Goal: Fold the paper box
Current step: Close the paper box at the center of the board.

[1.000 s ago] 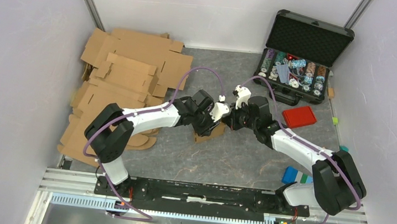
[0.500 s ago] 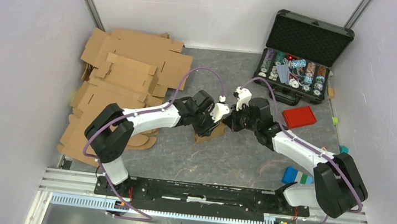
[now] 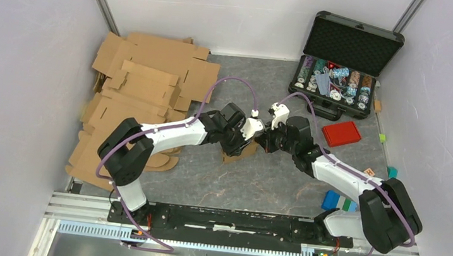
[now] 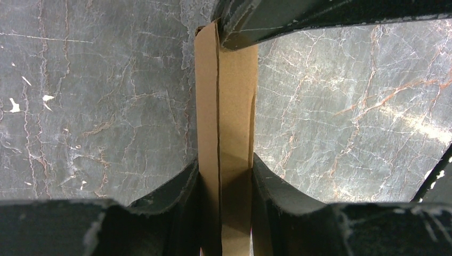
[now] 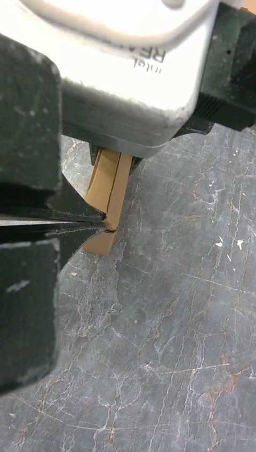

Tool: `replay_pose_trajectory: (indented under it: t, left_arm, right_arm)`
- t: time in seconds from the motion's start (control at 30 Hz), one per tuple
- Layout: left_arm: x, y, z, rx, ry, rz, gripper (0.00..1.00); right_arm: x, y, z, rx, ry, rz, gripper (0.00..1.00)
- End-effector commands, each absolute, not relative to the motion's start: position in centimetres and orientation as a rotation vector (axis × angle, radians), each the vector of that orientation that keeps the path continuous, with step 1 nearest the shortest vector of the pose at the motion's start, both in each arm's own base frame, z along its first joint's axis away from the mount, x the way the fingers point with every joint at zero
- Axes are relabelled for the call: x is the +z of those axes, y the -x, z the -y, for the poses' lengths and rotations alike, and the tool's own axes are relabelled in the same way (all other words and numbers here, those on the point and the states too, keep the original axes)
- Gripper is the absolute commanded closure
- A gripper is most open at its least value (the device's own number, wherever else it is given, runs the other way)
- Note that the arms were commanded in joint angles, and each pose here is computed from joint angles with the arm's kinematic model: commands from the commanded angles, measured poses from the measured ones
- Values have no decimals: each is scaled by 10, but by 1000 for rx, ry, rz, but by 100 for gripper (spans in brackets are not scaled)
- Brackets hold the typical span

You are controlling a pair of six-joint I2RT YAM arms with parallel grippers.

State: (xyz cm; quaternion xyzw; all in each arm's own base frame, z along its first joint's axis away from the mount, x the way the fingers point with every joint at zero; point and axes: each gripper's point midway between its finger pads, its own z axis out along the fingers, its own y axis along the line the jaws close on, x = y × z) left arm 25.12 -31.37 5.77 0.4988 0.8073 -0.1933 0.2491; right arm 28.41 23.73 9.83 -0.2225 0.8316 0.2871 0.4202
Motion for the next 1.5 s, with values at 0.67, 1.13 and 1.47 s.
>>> replay_pose_trajectory:
  t: [0.67,1.13,1.47]
  left_arm:
    - [51,-250,322,-522,-1412,-2173,91]
    - [50,-249,323,-528,-1420,-2174,91]
    - [51,-247,324,-540,-1422,-2174,91]
  right_arm:
    - [94,-261,-221,636,597,-2008,81]
    - [125,-269,-217,692,514,-1895,72]
    - [142,-280,-217,719,461,-1777,70]
